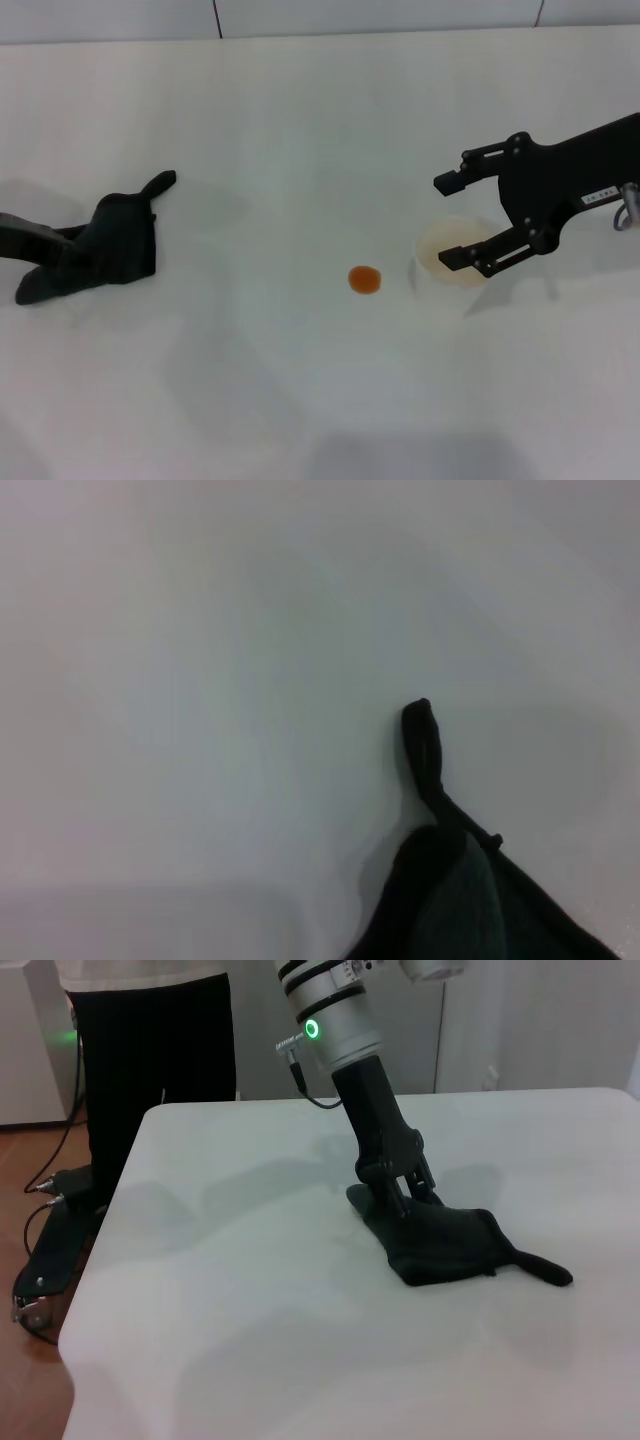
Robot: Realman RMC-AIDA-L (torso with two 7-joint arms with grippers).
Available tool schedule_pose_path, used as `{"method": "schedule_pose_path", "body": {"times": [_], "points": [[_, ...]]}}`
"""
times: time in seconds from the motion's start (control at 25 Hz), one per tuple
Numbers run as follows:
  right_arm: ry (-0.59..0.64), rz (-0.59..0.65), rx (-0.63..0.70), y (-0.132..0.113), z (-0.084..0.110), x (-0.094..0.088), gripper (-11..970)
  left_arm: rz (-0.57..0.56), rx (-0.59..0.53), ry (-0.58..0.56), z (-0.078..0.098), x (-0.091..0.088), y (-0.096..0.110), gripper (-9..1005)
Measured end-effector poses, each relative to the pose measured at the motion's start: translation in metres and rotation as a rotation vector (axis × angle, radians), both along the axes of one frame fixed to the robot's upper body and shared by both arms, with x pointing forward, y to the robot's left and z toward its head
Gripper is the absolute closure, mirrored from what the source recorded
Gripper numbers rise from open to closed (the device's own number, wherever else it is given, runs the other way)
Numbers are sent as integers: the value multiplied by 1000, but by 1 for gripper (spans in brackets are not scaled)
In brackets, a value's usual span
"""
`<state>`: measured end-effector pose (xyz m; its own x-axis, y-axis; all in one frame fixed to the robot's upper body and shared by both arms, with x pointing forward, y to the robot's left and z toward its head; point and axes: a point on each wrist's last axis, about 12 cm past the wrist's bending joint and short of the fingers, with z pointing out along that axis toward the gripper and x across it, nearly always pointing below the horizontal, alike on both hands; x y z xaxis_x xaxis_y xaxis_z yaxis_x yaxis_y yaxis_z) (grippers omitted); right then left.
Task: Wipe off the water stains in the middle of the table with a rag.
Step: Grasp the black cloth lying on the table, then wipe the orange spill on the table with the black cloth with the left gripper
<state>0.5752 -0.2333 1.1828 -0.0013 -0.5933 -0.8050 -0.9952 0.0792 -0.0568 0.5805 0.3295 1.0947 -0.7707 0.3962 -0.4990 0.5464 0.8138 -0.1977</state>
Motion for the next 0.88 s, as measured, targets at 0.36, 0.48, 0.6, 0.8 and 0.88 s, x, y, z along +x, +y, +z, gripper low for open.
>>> {"method": "schedule_pose_path", "body": {"times": [0.36, 0.48, 0.6, 0.8, 0.88], "points": [[-3, -10, 2, 1, -1, 2, 116, -21, 9, 18, -1, 3, -8, 569], [-4, -12, 3, 1, -1, 2, 116, -32, 16, 21, -1, 4, -10, 624], [-5, -13, 4, 1, -1, 3, 116, -42, 13, 22, 0, 5, -13, 696], [-6, -22, 5, 1, -1, 3, 117, -77, 17, 11, 4, 9, -21, 843], [-1, -24, 7, 1, -2, 3, 117, -104, 13, 0, 8, 13, -28, 862]]}}
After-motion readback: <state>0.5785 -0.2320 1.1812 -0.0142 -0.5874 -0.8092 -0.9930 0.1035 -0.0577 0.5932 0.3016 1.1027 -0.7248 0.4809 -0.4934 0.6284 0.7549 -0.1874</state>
